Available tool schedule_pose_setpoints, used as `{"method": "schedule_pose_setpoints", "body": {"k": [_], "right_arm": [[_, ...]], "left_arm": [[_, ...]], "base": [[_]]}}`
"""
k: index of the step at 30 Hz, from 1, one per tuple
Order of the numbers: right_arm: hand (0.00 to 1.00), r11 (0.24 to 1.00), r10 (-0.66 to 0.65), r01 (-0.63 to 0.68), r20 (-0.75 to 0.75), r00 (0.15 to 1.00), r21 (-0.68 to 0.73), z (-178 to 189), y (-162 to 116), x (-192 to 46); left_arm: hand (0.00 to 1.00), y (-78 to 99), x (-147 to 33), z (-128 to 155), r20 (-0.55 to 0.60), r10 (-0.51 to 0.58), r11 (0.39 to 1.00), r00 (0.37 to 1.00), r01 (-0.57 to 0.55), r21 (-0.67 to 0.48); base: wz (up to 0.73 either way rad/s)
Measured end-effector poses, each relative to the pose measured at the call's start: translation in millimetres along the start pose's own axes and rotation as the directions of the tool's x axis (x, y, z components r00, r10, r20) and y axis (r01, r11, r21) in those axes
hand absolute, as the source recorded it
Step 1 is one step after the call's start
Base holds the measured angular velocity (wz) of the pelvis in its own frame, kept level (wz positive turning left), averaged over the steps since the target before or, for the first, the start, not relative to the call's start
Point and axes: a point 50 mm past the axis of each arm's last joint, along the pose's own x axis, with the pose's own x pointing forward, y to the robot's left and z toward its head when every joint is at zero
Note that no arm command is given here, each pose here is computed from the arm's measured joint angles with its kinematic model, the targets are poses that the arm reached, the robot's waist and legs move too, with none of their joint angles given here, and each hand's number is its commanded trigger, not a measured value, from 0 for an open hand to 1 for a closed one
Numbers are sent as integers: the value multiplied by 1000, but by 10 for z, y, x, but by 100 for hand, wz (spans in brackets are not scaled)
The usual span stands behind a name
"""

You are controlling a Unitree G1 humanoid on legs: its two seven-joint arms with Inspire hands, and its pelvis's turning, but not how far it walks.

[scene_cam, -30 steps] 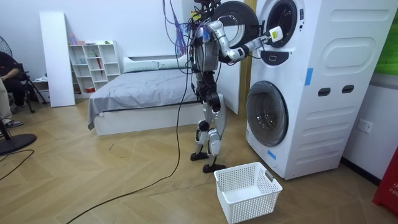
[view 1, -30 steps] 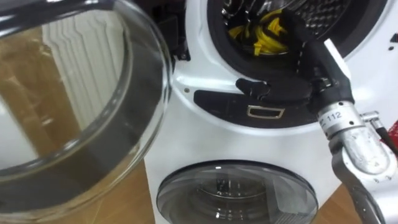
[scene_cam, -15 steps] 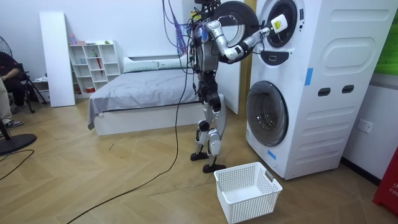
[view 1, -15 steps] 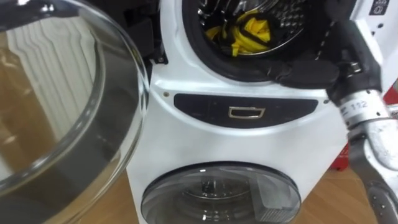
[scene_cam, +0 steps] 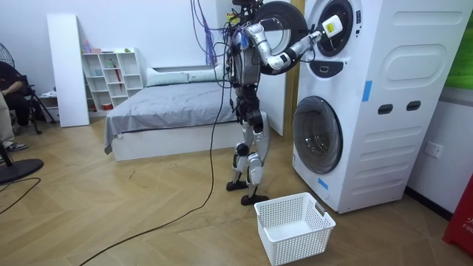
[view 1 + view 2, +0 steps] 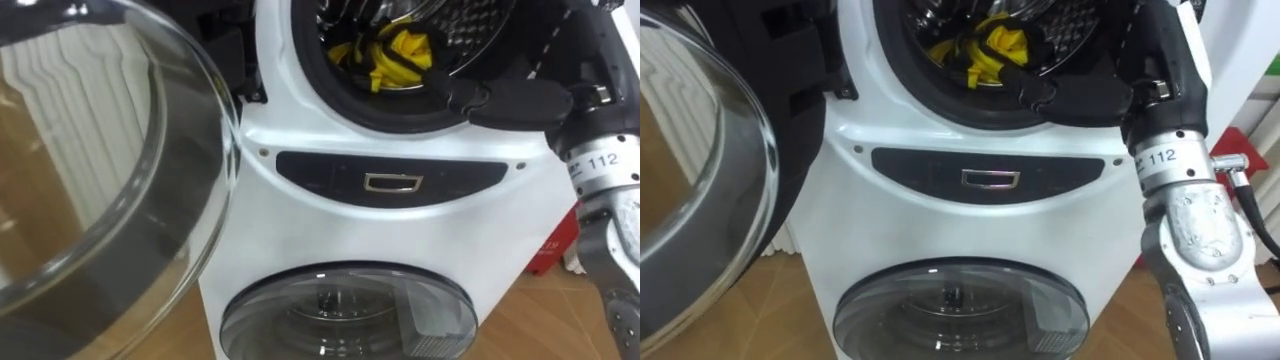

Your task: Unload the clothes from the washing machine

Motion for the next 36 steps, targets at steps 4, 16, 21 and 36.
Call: {"method": "schedule_pose_setpoints", "body": {"k": [4,16,21,36], "right_arm": [[0,1000,-2,2,-15,1000,4,-31,29,128],[0,989,127,-133,-91,988,-70,-149,271,417],[0,970,191,-212,-164,968,-121,-312,362,393],[0,917,174,-249,-249,953,-311,-438,311,418]], "left_arm": [[0,-7,-1,8,-1,-11,1000,1000,11,5],[0,-2,4,-10,-34,-29,999,999,30,30],[0,36,17,57,-17,-20,999,1000,21,28],[0,79,10,64,-38,-12,1000,999,12,-9]], "base": [[7],[19],[12],[2]]}}
